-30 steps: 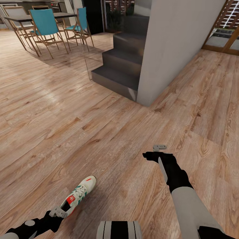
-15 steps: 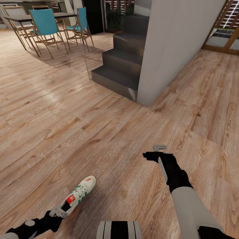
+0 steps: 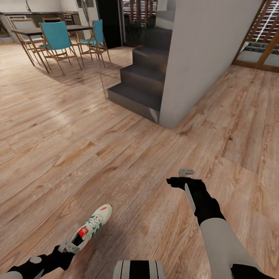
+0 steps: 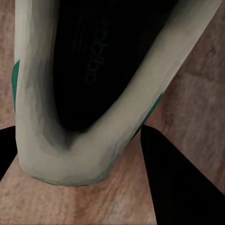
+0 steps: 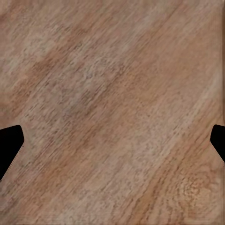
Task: Pick up the two gym shoes and the two sandals from the corridor floor and place them onto the hallstand (shoe rack) in the corridor, making sure they are on the rack and not on the floor. Arrange them so the two gym shoes are next to each other and the two sandals are next to each other.
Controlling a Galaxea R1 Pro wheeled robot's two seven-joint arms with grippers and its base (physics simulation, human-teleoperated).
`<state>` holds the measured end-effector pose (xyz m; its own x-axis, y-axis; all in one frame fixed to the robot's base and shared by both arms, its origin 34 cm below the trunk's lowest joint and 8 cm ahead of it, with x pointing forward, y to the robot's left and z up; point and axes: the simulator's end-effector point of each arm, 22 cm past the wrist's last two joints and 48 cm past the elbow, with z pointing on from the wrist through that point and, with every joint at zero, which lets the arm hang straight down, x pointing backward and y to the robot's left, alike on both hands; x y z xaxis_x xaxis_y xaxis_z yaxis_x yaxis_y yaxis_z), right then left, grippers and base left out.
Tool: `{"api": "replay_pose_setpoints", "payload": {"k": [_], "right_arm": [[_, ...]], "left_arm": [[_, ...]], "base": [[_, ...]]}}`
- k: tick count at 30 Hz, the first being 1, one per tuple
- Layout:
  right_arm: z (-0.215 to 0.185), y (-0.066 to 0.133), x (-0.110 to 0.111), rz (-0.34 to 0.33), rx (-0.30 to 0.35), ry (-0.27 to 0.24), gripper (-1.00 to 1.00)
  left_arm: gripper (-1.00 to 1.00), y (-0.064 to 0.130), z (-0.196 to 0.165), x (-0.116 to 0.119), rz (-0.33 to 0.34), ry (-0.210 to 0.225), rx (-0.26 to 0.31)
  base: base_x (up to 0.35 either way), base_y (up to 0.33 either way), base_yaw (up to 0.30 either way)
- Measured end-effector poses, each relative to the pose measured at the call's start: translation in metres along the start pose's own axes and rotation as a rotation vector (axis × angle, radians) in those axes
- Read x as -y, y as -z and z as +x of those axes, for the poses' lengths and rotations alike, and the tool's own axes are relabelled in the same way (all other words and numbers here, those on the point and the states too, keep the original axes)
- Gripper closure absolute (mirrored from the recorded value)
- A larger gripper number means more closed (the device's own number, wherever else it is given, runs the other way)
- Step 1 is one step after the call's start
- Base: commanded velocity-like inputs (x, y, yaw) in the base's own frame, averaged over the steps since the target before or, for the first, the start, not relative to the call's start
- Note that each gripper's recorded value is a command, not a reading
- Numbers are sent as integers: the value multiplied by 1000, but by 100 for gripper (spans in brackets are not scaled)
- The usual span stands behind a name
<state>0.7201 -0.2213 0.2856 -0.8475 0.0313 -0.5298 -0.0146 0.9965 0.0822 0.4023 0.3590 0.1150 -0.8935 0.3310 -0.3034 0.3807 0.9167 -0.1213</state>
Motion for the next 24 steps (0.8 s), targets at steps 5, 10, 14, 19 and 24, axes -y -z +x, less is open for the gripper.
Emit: {"api": "replay_pose_setpoints", "payload": {"k": [5, 10, 14, 19, 24], "right_arm": [[-11, 9, -1, -1, 20, 3, -100], [-22, 19, -4, -6, 42, 7, -100], [-31, 26, -6, -9, 67, 11, -100], [-43, 36, -6, -8, 90, 14, -100], [-53, 46, -6, -3, 112, 14, -100]], "left_arm": [[100, 3, -16, 0, -6, 0, 35], [100, 5, -49, 1, -12, -13, 102], [100, 3, -88, 16, -5, 17, 187], [100, 10, -140, 16, -18, 16, 269], [100, 36, -228, 7, -27, 136, 349]], "base": [[0, 0, 0], [0, 0, 0], [0, 0, 0], [0, 0, 0], [0, 0, 0]]}}
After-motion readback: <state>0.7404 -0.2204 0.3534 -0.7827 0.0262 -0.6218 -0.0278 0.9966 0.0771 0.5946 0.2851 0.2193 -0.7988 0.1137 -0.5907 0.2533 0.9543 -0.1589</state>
